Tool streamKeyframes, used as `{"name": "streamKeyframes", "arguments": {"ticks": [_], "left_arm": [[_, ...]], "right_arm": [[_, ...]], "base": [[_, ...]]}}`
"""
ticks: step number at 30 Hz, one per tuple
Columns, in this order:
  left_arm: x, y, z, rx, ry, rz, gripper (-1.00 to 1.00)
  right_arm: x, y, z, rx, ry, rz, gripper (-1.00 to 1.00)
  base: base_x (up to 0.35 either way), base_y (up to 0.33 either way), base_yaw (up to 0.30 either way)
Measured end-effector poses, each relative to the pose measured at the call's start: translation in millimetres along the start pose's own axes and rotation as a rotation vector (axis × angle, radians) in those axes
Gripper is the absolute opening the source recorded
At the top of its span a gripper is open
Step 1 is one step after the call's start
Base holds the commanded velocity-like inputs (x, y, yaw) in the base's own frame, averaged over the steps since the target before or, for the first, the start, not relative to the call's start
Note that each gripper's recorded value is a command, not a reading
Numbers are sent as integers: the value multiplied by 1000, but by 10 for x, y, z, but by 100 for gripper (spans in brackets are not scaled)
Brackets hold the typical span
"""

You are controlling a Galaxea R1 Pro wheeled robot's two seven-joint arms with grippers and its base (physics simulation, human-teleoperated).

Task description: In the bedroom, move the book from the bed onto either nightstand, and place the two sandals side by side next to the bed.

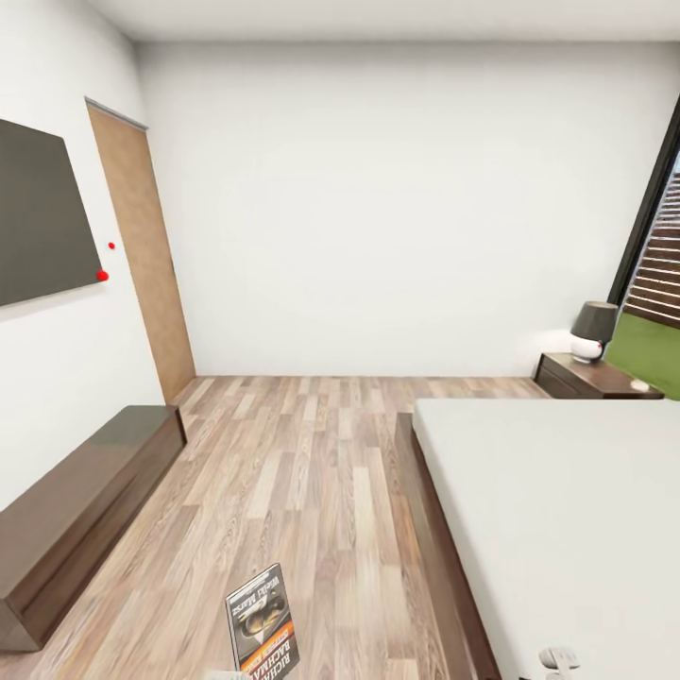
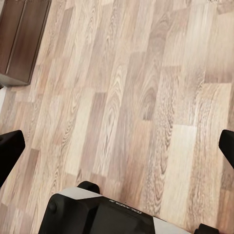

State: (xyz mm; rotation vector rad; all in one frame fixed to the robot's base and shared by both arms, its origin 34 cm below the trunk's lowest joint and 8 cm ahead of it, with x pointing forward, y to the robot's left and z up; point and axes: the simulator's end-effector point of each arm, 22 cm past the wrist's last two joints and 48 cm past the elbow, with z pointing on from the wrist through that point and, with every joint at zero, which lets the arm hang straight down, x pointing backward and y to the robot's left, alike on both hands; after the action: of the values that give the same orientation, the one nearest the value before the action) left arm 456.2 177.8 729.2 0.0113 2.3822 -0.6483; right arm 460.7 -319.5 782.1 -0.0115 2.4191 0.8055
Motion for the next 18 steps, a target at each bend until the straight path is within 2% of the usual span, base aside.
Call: {"name": "streamKeyframes", "arguments": {"ticks": [18], "left_arm": [[4, 3, -1, -2, 1, 2, -100]], "right_arm": [[-3, 0, -2, 0, -2, 1, 100]], "base": [[294, 94, 0]]}}
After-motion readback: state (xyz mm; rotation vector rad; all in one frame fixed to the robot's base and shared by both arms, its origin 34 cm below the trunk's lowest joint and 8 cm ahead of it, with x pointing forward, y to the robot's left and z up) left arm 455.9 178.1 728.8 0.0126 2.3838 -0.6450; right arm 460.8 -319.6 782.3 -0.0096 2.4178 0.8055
